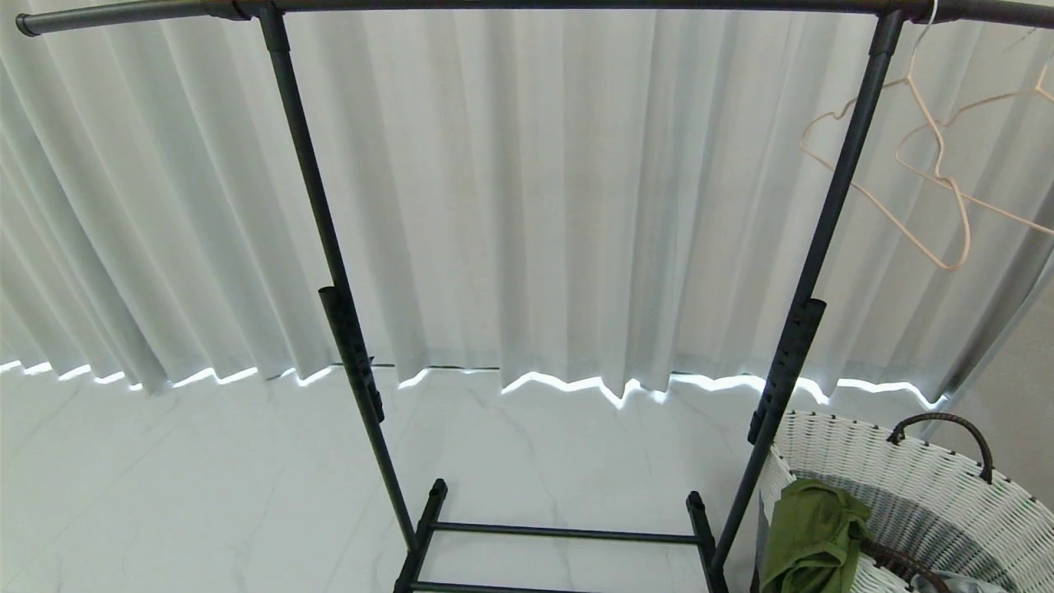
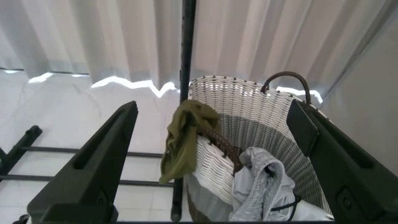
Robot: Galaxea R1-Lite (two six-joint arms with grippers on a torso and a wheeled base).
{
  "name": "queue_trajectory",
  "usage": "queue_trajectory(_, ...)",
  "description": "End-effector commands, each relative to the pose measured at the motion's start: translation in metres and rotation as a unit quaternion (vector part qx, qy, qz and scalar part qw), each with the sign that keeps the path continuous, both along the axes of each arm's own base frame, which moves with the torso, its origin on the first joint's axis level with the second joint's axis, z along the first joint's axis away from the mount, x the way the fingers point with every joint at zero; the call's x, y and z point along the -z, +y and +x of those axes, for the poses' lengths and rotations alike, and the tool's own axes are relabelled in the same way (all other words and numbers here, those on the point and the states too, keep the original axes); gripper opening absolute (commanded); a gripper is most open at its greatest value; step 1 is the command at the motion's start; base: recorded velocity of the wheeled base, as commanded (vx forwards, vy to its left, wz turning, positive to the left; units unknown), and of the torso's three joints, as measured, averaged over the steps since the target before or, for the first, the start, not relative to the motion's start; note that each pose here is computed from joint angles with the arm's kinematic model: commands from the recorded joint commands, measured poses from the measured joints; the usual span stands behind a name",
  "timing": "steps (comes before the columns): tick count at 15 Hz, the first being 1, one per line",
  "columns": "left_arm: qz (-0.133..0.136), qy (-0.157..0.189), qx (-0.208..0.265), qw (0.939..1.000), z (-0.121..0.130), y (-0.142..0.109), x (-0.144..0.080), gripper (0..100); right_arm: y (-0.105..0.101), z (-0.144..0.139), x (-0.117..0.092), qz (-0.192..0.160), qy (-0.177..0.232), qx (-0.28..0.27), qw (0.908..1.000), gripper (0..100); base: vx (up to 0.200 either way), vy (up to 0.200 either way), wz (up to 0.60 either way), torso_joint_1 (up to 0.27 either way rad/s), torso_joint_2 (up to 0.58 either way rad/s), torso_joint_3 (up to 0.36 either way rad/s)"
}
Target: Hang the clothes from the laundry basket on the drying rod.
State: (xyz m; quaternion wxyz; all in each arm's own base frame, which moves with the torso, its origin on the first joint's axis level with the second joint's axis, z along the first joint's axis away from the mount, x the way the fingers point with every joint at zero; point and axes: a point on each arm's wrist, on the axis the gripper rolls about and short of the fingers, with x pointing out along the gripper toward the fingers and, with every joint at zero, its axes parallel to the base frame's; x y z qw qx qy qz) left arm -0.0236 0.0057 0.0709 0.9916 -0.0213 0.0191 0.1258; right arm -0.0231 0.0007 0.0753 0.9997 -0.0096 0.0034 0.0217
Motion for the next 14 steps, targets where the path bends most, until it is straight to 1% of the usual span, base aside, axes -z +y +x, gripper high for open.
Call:
queue_trajectory(1, 0.000, 0.000, 0.000, 1.0000, 0.0000, 0.0000, 0.0000, 100, 0.0000, 0.0000, 0.0001, 0.001, 0.000, -0.001, 1.0000, 100, 0.000, 0.000, -0.60, 0.007, 0.00, 0.002)
queue_trajectory(13, 0.000, 0.000, 0.000, 1.0000, 0.0000, 0.0000, 0.0000, 100, 0.0000, 0.0000, 0.0001, 0.002, 0.000, -0.001, 1.0000, 100, 0.000, 0.000, 0.00, 0.000, 0.00, 0.000)
queue_trajectory(14, 0.000, 0.000, 0.000, 1.0000, 0.0000, 0.0000, 0.0000, 100, 0.0000, 0.0000, 0.0001, -0.003, 0.000, -0.001, 1.0000, 100, 0.000, 0.000, 0.00, 0.000, 0.00, 0.000)
